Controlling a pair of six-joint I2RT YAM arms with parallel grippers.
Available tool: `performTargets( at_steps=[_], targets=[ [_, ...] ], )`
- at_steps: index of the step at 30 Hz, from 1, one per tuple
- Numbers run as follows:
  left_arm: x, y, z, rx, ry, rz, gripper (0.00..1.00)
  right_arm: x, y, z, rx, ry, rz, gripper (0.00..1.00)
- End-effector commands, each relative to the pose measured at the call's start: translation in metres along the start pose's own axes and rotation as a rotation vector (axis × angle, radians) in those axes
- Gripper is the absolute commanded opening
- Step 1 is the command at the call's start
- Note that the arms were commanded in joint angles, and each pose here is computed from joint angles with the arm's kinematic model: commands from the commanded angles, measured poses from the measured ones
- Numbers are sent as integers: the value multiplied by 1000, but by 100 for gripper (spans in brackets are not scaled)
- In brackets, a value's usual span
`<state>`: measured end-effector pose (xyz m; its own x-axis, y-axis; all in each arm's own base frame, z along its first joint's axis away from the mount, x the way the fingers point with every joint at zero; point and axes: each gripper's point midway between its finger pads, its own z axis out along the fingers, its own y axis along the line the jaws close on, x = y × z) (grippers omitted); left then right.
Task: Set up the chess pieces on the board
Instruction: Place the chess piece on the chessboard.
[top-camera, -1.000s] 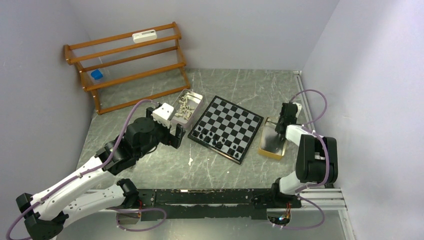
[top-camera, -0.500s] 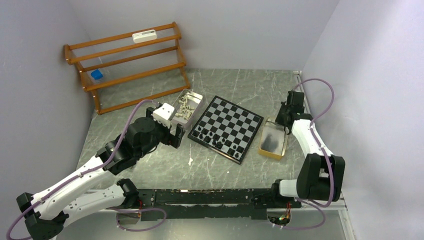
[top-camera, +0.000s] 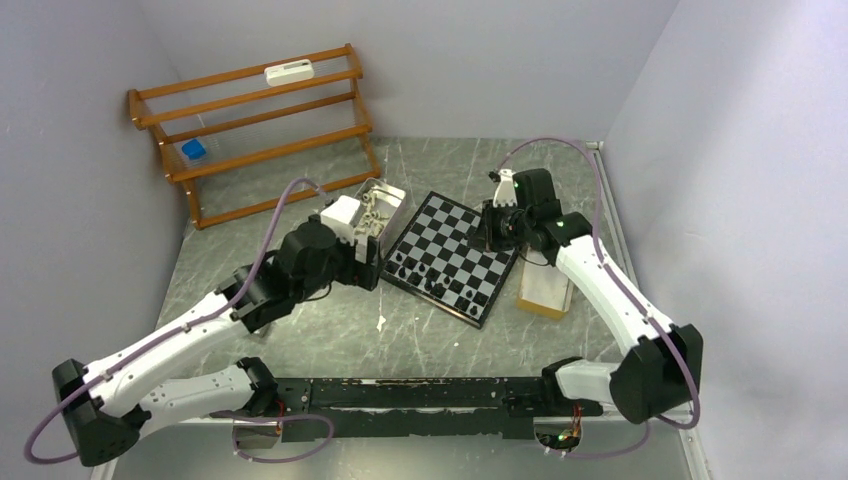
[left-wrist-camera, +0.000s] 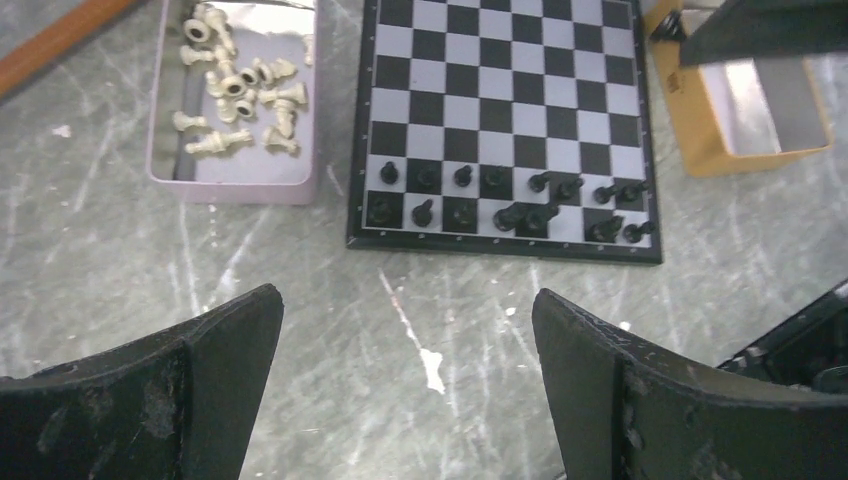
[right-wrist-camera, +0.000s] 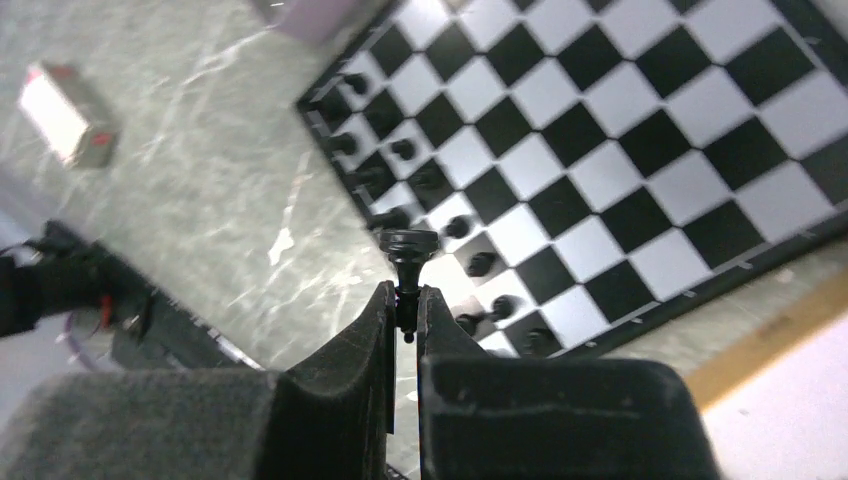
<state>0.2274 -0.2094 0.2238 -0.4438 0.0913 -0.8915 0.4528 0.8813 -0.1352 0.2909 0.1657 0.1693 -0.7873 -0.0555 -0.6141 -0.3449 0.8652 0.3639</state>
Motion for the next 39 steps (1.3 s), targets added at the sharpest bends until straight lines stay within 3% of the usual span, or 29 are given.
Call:
performTargets(
  at_steps=[1, 7, 10, 12, 19, 24, 31, 35, 39],
  targets=[
    [-29, -32, 3, 103, 13, -137, 100, 14, 56, -15, -249, 11, -65, 0],
    [-49, -58, 27, 156, 60, -192, 100, 39, 102, -9, -381, 43, -172, 0],
    [-50, -73, 37, 214, 86, -225, 88, 39, 120, -10, -417, 24, -205, 0],
    [-47, -82, 44, 250, 104, -244, 87, 36, 125, -9, -422, 18, -210, 0],
    [-14, -92, 58, 294, 191, -259, 83, 23, 134, -8, -440, -16, -204, 0],
    [4, -81, 68, 234, 233, -233, 81, 12, 140, -17, -449, -67, -215, 0],
    [18, -72, 74, 184, 271, -192, 79, 14, 137, -20, -433, -40, -251, 0],
    [16, -65, 74, 144, 257, -193, 80, 17, 135, -19, -427, -36, -260, 0],
    [-9, -79, 61, 217, 219, -228, 80, 30, 125, -8, -394, 26, -257, 0]
  ],
)
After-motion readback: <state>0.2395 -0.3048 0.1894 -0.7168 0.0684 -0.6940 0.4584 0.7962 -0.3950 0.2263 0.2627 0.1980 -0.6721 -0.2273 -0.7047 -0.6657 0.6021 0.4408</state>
